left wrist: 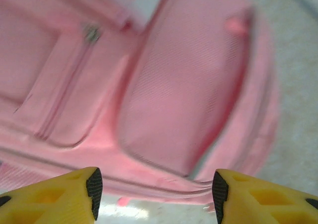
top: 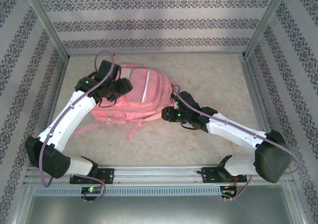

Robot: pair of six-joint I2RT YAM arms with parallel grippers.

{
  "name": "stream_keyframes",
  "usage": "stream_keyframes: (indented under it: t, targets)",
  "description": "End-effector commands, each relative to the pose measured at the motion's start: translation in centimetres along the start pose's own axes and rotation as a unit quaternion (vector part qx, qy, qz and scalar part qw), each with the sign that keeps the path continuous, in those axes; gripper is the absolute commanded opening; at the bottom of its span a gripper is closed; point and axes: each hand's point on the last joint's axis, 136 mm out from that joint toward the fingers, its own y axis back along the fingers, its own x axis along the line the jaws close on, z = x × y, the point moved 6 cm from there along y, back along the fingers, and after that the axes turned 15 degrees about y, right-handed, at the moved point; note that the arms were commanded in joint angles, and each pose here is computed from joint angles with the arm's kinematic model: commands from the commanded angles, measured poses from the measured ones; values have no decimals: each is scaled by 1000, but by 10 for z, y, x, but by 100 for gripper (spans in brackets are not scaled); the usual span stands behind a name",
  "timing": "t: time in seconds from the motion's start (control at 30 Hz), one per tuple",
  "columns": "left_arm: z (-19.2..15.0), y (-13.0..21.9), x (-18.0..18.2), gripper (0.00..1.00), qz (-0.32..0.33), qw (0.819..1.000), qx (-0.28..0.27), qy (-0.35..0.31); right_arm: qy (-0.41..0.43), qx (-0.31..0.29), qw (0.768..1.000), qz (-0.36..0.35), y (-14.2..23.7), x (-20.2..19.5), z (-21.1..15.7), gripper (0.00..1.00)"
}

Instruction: Pack books, pencil case, and school supplies into a backpack

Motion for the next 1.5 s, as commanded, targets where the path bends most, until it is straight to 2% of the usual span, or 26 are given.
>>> stream_keyframes:
  t: [0.0, 0.17, 0.27, 0.33, 0.43, 0.57, 0.73, 0.97, 1.2, 1.47]
  targets:
    - [-6, -20, 11, 62, 9, 999, 39, 14, -2, 15, 999, 38, -6, 13, 1, 35]
    - [-6, -25, 26, 60, 32, 999, 35, 7, 62, 40, 996, 57, -22, 44, -4, 36]
    - [0, -21, 48, 59, 47, 997, 25, 48, 79, 48, 994, 52, -39, 62, -7, 39]
    - [4, -16, 63, 59, 58, 995, 13, 79, 82, 48, 995, 43, -53, 76, -10, 46]
    - [3, -9, 73, 59, 77, 992, 0, 102, 65, 51, 997, 2, -75, 87, -12, 47]
    - [-5, -7, 84, 58, 100, 985, 11, 138, 29, 50, 996, -70, -94, 95, -14, 44]
    - [-14, -2, 93, 58, 106, 984, 17, 145, 15, 82, 986, -144, -112, 95, -18, 45]
    - [-26, 4, 109, 58, 110, 982, 20, 155, 50, 112, 966, -227, -123, 91, -20, 39]
    - [-30, 13, 116, 58, 103, 981, 8, 162, 56, 125, 958, -253, -121, 85, -25, 39]
    - [-35, 4, 125, 59, 106, 979, 16, 174, 80, 137, 956, -247, -145, 87, -28, 40]
